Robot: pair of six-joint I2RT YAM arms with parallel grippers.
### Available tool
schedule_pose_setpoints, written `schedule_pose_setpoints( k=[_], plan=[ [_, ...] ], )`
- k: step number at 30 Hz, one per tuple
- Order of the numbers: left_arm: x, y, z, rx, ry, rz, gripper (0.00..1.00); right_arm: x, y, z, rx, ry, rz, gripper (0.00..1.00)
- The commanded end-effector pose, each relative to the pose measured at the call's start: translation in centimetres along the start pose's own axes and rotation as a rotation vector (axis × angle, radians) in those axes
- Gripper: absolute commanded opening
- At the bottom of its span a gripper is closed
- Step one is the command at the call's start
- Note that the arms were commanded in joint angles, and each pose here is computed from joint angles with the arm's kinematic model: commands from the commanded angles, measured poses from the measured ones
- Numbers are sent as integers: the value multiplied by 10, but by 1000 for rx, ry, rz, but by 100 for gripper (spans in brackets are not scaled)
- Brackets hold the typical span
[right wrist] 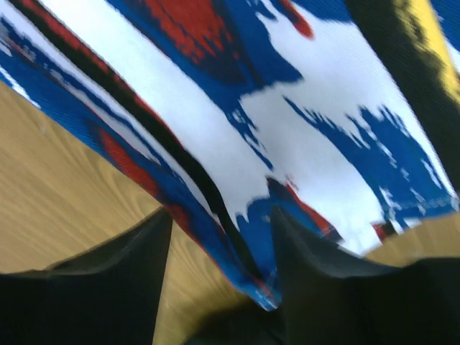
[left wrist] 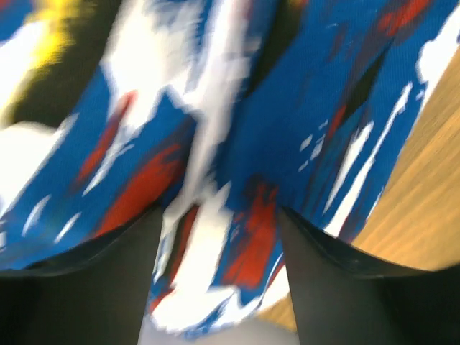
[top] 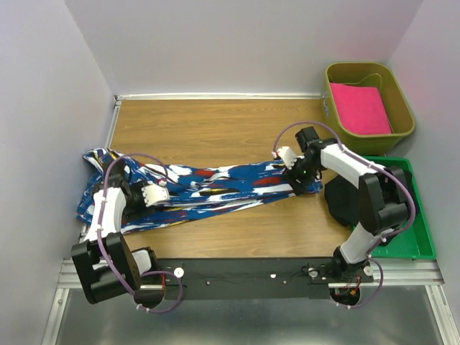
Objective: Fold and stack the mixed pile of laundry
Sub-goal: Fold the trousers at the center of the board.
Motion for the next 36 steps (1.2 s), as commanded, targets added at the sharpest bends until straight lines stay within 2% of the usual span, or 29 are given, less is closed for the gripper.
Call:
schedule_pose_setpoints(
  k=[1,4,9,11,13,15,19,24,26,27,29,30,31,34,35,36],
  plan=[
    [52,37,-26,-5,-127,-63,77,48,1,-18,-101,-94,15,72],
    [65,57,-59,20,-251,-81,77,55,-3,-18,-220,-127,35,73],
    [44,73,-98,58,-314,-166,76,43,-42,-10,-462,-99,138,79],
    [39,78,-100,78,-310,-193,75,32,-53,-8,-521,-68,154,80],
    [36,80,-103,98,-327,-201,75,20,-64,-6,-555,-33,194,96],
    [33,82,-105,112,-337,-199,75,13,-74,-5,-588,-23,230,99],
    [31,79,-105,109,-342,-207,76,-8,-82,-5,-624,7,224,100],
    [27,75,-100,110,-318,-223,76,-41,-72,2,-667,78,96,98],
    [26,74,-100,110,-317,-229,76,-46,-66,0,-663,82,16,85],
    [26,75,-99,114,-319,-233,76,-47,-57,-1,-669,81,-61,58],
    [23,74,-99,118,-317,-228,76,-41,-52,-5,-662,63,-119,34],
    [22,76,-99,119,-316,-231,76,-36,-46,-8,-664,47,-157,10],
    [20,76,-99,123,-314,-227,75,-18,-46,-14,-647,5,-138,1],
    [15,79,-101,134,-327,-214,74,22,-44,-18,-623,-52,-59,1],
    [14,80,-102,138,-333,-207,74,55,-43,-24,-601,-127,12,1],
    [14,81,-104,141,-343,-204,74,73,-42,-21,-603,-133,75,1]
  ],
)
Point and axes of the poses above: each gripper's point midway between its finger pads, its own x axis back along the fingers, its own y axis along the line the jaws close on, z = x × y, the point moved 7 cm from there along x, back along the fingers, and after that the axes turned 1 degree about -x, right-handed, at the moved point
